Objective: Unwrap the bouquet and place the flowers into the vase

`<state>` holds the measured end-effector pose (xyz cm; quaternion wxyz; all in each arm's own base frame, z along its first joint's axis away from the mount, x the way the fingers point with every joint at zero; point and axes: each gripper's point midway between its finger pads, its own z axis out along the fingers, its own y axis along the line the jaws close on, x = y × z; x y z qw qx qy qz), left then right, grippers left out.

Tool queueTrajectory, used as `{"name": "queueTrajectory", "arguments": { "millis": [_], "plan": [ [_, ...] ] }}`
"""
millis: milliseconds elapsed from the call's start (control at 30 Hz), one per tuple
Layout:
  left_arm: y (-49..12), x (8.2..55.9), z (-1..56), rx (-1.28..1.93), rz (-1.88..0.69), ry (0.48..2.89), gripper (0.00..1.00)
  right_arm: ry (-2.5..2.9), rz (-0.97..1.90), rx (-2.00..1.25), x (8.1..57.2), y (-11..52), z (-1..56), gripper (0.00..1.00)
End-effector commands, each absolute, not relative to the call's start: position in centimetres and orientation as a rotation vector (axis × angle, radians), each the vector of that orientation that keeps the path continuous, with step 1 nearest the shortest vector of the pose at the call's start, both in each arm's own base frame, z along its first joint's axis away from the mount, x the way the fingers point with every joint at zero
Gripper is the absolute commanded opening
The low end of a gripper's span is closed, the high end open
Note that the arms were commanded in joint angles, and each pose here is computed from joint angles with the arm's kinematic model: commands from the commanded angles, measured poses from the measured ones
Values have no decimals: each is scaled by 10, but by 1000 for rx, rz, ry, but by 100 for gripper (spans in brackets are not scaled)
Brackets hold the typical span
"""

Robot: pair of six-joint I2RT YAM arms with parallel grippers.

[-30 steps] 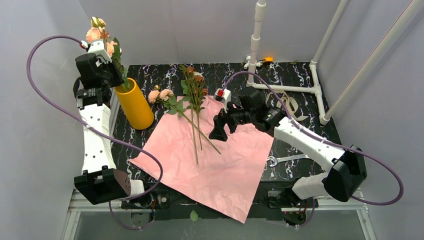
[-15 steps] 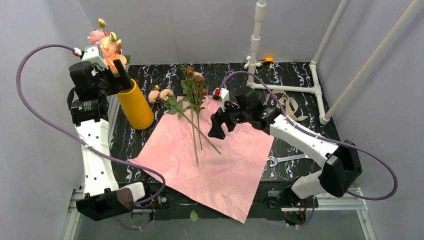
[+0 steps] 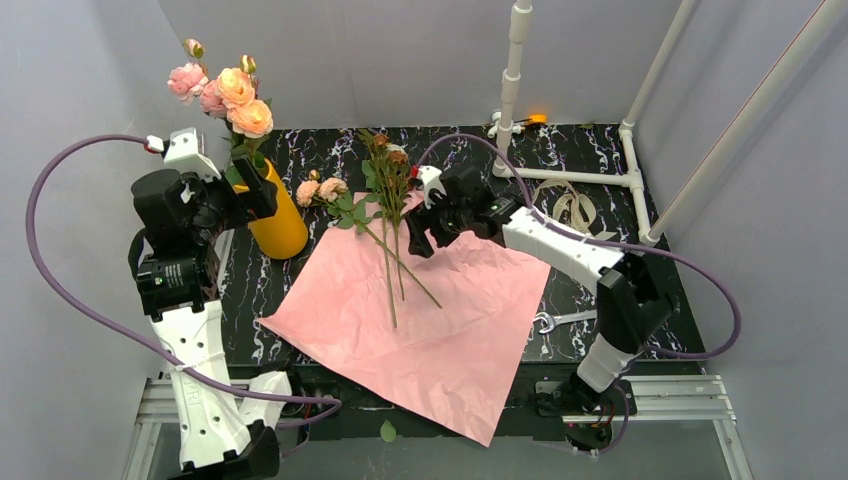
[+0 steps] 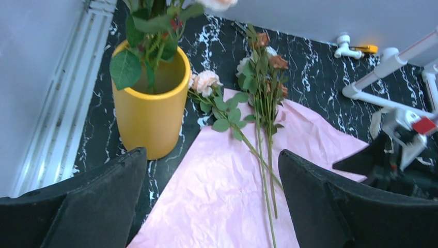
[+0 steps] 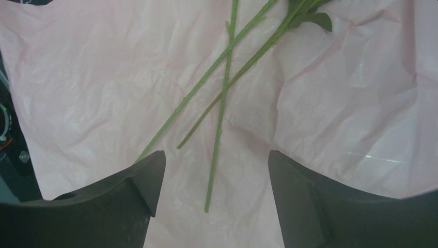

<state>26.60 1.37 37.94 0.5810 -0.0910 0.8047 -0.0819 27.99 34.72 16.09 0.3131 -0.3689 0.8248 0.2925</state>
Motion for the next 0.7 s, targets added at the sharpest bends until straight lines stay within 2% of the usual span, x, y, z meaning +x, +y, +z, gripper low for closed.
{"name": "queueTrajectory", "arguments": {
  "millis": [0, 267, 400, 667],
  "plan": [
    [1, 256, 358, -181, -263, 1936, 98, 2196, 739, -860, 309, 362, 169, 78],
    [-4, 249, 351, -139, -267, 1936, 98, 2238, 779, -806, 332, 393, 148, 63],
    [-8, 243, 354, -119, -273, 1918, 98, 2244, 816, -842, 328, 411, 141, 55],
    [-19, 233, 357, -95, -323, 1895, 98, 2281, 785, -785, 338, 434, 123, 53]
  ]
}}
